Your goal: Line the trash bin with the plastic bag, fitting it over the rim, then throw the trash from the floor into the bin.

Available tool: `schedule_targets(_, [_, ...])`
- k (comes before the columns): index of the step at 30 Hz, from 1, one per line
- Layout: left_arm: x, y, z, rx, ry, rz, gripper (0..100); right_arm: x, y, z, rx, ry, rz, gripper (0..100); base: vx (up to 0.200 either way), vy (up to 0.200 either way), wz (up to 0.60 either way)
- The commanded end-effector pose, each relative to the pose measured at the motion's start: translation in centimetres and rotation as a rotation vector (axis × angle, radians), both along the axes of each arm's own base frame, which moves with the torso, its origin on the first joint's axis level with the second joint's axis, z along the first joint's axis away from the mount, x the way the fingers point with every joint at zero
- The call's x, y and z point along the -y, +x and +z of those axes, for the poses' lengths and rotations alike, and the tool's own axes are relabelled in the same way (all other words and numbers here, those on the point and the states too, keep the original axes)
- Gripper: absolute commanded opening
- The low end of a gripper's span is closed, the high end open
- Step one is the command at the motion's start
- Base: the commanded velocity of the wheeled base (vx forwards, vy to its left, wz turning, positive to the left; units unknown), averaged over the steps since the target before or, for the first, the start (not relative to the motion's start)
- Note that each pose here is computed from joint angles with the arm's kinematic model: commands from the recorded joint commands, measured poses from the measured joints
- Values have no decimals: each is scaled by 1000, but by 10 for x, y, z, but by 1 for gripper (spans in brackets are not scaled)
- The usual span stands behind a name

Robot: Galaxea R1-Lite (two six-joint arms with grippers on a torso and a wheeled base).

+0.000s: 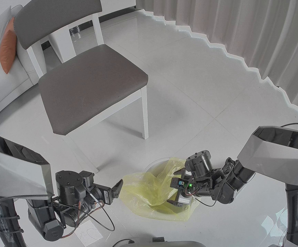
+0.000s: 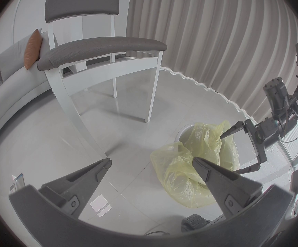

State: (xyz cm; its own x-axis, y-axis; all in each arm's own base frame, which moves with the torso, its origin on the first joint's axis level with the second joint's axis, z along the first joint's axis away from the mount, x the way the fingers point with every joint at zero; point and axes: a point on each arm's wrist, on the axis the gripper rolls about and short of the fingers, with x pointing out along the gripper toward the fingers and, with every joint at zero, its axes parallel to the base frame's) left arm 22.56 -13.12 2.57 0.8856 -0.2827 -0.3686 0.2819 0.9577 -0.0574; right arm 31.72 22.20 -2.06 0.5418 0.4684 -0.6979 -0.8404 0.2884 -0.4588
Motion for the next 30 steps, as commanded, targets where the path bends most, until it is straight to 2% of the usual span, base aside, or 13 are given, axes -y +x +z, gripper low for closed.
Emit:
schedule_targets(1, [-6,10,29,124,-74,31,100,0,7,-13,-13,-9,-11,100,0,0,0])
schedule_targets(6, [-13,7,39,145,-91,19,100,1,12,-16,-11,-7,-18,100,0,0,0])
schedule_targets(7, [-13,7,38,141,-89,19,100,0,13,-15,-8,-6,-18,0,0,0,0])
schedule_targets(19, [-12,5,36,133,-89,11,100,-4,26,6,62,42,-36,0,0,0,0])
schedule_targets(30, [-15,0,34,113,-82,14,100,-4,35,52,186,93,-80,0,0,0,0])
